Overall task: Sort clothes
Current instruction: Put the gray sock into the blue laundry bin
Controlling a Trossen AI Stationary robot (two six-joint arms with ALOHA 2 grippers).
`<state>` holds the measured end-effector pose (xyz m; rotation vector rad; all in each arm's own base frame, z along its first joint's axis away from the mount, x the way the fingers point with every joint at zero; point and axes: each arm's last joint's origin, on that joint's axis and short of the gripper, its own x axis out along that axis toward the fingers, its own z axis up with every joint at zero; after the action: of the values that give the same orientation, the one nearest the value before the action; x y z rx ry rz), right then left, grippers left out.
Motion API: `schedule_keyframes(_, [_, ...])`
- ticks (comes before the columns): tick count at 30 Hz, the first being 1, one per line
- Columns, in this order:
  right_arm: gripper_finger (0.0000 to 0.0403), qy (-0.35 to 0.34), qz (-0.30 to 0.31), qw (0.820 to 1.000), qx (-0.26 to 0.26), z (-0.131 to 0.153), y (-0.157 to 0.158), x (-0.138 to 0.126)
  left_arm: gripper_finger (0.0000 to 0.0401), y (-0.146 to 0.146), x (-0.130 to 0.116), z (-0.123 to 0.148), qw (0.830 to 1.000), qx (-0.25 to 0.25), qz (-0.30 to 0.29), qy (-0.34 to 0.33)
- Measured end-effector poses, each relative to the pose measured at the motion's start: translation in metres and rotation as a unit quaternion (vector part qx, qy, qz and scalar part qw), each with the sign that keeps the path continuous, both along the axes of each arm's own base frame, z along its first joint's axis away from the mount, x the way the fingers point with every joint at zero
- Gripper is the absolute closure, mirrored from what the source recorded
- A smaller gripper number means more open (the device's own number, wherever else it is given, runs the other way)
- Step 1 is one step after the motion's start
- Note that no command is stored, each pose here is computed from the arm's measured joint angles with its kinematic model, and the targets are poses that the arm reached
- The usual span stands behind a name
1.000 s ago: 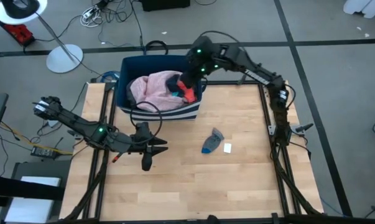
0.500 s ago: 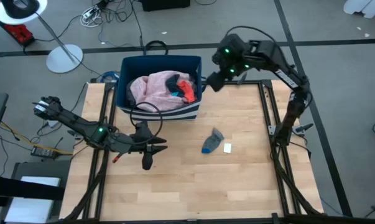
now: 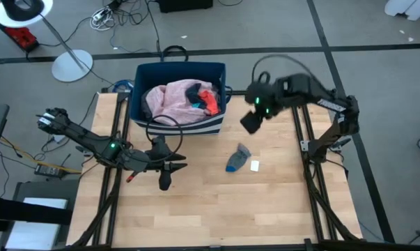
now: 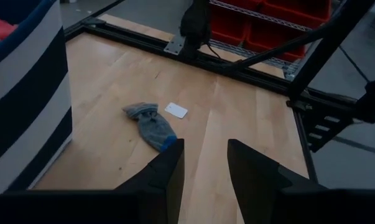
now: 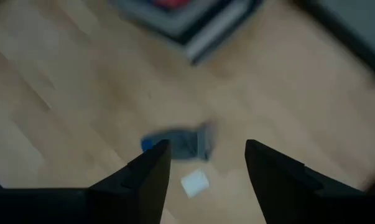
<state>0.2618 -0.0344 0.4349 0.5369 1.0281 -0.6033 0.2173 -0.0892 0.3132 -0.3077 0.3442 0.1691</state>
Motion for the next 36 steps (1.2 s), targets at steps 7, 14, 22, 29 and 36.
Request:
schedule_keyframes(7, [0.0197, 0.024, -0.048, 0.998, 0.018, -0.065, 0.028, 0.0, 0.0274, 0.0, 0.0, 0.0, 1.0, 0.024, -0.009, 0.003])
schedule_keyframes(14, [0.0197, 0.03, -0.074, 0.994, 0.068, -0.137, 0.034, 0.008, 0.0274, 0.0, 0.0, 0.0, 0.999, 0.031, -0.012, 0.003])
schedule_keyframes(22, [0.0187, 0.02, -0.095, 0.993, 0.07, -0.205, 0.029, 0.006, 0.0274, 0.0, 0.0, 0.0, 0.999, 0.032, -0.012, 0.003])
schedule_keyframes(29, [0.0187, -0.007, -0.103, 0.99, 0.095, -0.246, 0.019, 0.003, 0.0274, 0.0, 0.0, 0.0, 0.999, 0.032, -0.012, 0.004])
schedule_keyframes(36, [0.0188, 0.06, -0.086, 0.984, 0.143, -0.29, 0.013, 0.012, 0.0274, 0.0, 0.0, 0.0, 0.999, 0.031, -0.012, 0.003])
